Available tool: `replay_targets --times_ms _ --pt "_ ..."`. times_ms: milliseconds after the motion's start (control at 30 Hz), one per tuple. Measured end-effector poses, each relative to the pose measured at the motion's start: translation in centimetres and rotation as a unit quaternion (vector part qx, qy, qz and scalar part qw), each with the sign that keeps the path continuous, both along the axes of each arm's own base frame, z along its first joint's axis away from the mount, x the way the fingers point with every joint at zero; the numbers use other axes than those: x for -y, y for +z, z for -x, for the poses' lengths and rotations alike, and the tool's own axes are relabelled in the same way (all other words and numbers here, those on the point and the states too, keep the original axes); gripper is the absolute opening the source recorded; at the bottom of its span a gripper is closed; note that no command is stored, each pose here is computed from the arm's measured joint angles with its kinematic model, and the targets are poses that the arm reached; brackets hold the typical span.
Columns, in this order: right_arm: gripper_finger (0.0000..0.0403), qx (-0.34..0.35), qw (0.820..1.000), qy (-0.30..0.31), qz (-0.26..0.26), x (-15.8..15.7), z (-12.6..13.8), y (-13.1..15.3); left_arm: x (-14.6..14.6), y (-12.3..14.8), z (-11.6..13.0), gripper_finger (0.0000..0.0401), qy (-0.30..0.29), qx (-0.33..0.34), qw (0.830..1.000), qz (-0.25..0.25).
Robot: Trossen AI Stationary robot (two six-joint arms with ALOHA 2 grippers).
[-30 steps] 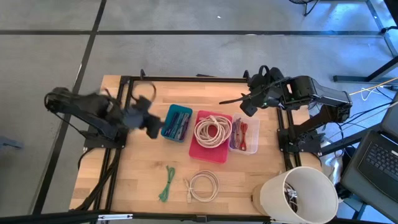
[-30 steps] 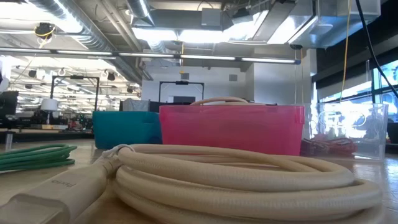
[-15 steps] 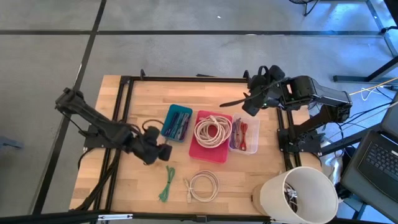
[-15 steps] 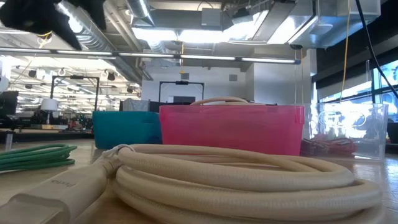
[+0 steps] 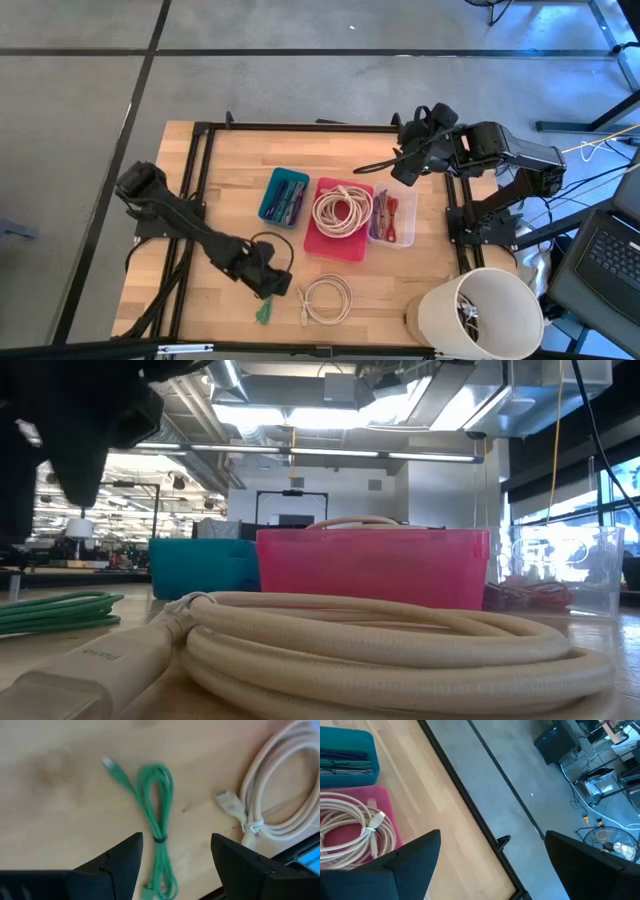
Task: Pick & Place USB Port
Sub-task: Put the green charger cable into the transparent bin
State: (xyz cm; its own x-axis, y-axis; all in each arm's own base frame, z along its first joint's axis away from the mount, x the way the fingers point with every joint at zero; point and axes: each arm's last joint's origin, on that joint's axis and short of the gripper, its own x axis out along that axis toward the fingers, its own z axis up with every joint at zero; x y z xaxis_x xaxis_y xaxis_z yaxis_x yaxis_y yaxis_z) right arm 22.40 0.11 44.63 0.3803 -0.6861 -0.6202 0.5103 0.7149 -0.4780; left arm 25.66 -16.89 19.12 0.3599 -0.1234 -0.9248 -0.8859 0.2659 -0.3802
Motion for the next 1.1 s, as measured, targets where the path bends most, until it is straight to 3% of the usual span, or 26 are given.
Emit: replay_targets --times_ms 200,500,633,800,1100 --pt "0.0362 -0.01 1.0 0.009 0.005 0.0 0.0 0.0 1.8 -2.5 -0.9 0.0228 0.0 -0.016 0.999 0.04" --pt "0.0362 -0.018 1.0 0.016 0.01 0.0 0.0 0.0 2.4 -5.1 -1.4 0.0218 -0.013 -0.05 0.998 0.03" --pt "0.0362 -0.018 1.0 0.016 0.01 0.0 0.0 0.0 2.0 -5.7 -1.5 0.0165 -0.03 -0.067 0.997 0.028" --pt "0.0362 -0.017 1.0 0.014 0.015 0.0 0.0 0.0 1.4 -5.3 -1.6 0.0033 -0.052 -0.068 0.996 0.023" --pt "0.0362 -0.01 1.0 0.007 0.013 0.0 0.0 0.0 0.8 -3.3 -1.2 0.0007 -0.055 -0.035 0.998 0.008"
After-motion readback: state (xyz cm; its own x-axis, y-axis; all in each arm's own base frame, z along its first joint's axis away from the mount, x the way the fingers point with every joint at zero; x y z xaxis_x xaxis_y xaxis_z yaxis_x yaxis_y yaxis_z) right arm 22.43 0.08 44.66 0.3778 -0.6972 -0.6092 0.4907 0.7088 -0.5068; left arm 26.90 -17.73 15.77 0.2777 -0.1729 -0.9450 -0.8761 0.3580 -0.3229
